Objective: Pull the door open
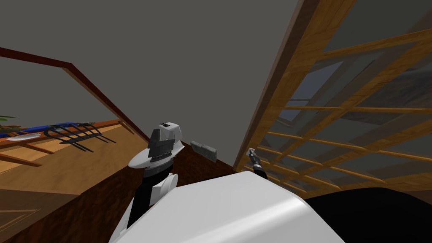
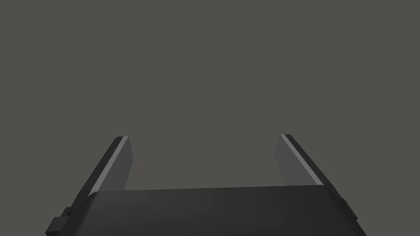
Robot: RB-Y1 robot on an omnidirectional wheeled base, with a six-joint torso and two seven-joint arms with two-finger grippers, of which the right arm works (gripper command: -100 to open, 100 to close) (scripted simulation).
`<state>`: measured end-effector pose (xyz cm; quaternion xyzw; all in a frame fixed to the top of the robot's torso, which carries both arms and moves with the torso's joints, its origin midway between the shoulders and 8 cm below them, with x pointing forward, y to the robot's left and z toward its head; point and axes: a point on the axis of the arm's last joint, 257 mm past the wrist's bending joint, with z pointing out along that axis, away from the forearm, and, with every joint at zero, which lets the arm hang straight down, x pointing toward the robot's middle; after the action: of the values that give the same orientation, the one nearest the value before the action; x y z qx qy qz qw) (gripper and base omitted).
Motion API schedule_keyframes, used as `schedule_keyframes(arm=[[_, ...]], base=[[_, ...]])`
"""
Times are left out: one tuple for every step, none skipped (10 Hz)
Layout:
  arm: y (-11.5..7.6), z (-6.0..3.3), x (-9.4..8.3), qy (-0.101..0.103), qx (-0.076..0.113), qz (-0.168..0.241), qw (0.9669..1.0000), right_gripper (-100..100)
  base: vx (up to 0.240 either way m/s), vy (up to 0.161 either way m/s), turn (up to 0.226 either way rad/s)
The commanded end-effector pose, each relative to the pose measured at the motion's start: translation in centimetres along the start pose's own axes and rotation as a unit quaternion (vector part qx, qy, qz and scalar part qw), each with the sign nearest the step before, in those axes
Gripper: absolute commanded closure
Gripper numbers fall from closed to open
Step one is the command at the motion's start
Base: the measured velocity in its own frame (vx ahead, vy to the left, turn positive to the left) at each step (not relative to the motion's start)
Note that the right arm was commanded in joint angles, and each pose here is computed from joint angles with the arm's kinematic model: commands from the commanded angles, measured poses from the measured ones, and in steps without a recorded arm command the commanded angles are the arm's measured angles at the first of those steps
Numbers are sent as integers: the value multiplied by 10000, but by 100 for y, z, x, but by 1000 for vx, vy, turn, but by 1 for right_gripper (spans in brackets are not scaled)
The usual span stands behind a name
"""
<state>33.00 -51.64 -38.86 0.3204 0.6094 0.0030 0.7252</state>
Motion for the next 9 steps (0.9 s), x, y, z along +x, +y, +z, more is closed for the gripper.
schedule_keyframes(arm=[[44,29,-17,-36,-50,210,9998,100],[67,50,-21,-53,-68,431,9990,100],[67,50,-21,-53,-68,460,9989,100],[90,71,-24,-68,-87,699,9975,100],[113,90,-26,-83,-104,872,9961,100],[113,90,-26,-82,-105,959,9953,100],[138,112,-29,-96,-125,1189,9928,100],[138,112,-29,-95,-125,1220,9924,100],[163,134,-30,-107,-145,1481,9888,100]], base=[[-30,-4,15],[-33,-7,16],[-25,-8,8],[-31,-6,20],[-46,-10,30],[-31,-12,16],[-35,-8,22],[-29,-6,10],[-32,-9,18]])
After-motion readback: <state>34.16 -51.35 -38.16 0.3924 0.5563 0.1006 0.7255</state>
